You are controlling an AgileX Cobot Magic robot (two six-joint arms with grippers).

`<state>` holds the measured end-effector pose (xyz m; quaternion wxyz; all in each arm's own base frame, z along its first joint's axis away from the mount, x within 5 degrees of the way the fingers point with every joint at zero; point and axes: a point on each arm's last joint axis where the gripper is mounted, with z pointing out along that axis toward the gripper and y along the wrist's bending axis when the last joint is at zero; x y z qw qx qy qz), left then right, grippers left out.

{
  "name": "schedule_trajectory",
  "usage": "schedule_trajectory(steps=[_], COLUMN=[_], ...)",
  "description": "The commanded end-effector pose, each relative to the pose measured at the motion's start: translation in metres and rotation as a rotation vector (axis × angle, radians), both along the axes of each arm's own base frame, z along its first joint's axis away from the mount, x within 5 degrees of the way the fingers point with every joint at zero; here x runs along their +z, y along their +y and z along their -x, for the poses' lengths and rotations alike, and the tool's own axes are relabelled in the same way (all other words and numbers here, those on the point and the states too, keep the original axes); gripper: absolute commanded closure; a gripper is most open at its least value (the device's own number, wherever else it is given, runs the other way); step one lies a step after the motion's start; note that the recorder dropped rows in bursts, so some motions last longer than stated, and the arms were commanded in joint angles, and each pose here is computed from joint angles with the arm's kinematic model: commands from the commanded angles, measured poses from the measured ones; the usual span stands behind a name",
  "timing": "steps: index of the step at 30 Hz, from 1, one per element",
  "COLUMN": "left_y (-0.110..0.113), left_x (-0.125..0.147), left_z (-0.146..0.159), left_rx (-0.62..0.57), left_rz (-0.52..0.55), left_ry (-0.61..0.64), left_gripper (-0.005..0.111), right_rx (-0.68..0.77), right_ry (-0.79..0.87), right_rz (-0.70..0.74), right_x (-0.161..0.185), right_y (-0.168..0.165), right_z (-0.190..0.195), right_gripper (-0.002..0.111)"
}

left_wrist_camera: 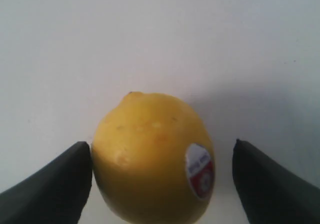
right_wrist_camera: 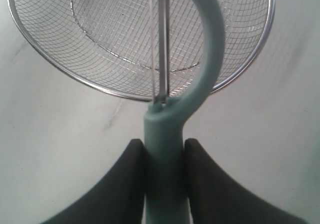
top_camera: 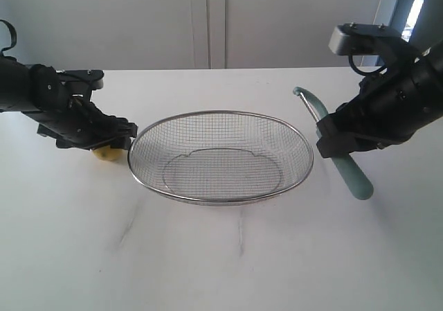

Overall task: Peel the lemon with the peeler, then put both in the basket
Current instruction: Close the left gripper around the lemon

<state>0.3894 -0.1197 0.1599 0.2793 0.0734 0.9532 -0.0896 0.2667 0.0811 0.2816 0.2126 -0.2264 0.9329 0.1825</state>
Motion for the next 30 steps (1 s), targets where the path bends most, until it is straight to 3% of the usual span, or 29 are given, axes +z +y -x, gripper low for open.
schedule_trajectory(steps=[1, 20, 30], left_y=[-0.002, -0.002, -0.003], left_x=[-0.003, -0.003, -0.018], left_z=[0.002, 0.002, 0.001], left_rx=[0.004, 0.0, 0.0], left_rz=[0.01, 0.006, -0.005], left_ry=[0.018, 0.016, 0.053], left_gripper=[0.028, 0.028, 0.028], right_rx=[-0.01, -0.01, -0.01], right_ry=[-0.01, -0.01, -0.01], right_rz=[-0.007, -0.007, -0.007], right_x=[0.002, 0.002, 0.002], right_y=[-0.001, -0.001, -0.001], right_z=[-0.001, -0.001, -0.001], right_gripper=[0.108, 0.108, 0.108])
